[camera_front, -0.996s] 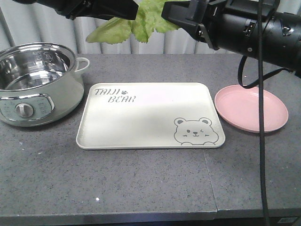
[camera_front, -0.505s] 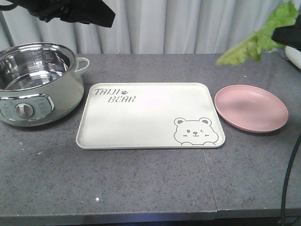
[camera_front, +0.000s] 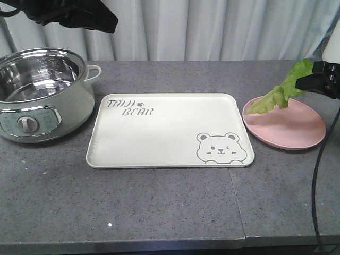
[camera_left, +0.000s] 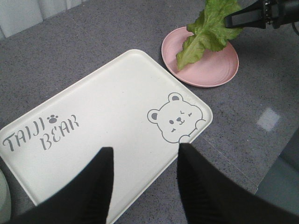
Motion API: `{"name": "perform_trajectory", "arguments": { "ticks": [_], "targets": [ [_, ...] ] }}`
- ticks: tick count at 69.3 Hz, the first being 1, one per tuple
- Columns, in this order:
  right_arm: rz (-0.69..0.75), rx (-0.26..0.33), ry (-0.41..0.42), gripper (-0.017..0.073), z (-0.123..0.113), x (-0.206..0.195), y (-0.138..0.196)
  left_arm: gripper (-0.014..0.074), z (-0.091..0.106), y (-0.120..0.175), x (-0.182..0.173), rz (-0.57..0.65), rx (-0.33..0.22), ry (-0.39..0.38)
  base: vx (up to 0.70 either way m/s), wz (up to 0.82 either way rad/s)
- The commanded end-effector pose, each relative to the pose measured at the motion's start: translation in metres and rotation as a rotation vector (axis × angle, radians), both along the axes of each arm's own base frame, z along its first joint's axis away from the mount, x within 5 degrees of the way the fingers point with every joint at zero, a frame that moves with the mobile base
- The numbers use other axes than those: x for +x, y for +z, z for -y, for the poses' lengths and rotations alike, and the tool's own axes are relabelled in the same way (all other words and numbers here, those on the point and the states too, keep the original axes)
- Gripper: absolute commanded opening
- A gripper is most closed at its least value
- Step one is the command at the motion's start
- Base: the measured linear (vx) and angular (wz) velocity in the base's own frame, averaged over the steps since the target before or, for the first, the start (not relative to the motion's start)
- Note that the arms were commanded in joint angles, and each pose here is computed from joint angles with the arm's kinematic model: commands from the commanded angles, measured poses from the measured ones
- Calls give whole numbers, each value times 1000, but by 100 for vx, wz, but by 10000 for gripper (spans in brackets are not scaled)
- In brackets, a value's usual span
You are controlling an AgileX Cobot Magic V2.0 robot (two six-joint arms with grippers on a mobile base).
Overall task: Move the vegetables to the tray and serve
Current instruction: 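Lower the lettuce with the right gripper onto the pink plate, then open the right gripper and release the lettuce on the plate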
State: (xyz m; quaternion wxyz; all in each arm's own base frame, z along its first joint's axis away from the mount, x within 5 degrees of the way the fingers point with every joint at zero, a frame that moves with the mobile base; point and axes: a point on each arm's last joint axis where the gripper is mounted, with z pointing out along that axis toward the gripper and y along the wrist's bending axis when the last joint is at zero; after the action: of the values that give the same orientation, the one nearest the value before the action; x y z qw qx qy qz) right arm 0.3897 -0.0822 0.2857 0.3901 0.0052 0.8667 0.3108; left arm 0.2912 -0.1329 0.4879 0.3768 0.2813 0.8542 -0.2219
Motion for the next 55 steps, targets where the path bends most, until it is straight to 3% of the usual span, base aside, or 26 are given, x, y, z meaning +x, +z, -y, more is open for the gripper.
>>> {"name": "perform_trajectory", "arguments": {
  "ticks": [1,7,25,42,55],
  "targets": [
    [71,44,28,0,1,6,27,297,-2,19,-15,55,-58,-4,0,0],
    [36,63,48,5,4,15,19,297,-1,17,-13,48,-56,-4,0,0],
    [-54,-28,15,54,15,25,-5,297,1,-9,-5,-42,-27,-2,0,0],
    [-85,-111,-47,288,23,26,-11,297,2,-15,-4,-61,-20,-2,0,0],
    [-164,-189,-186,447,36,26,-17,297,2,-15,-4,-61,-20,-2,0,0]
  ]
}}
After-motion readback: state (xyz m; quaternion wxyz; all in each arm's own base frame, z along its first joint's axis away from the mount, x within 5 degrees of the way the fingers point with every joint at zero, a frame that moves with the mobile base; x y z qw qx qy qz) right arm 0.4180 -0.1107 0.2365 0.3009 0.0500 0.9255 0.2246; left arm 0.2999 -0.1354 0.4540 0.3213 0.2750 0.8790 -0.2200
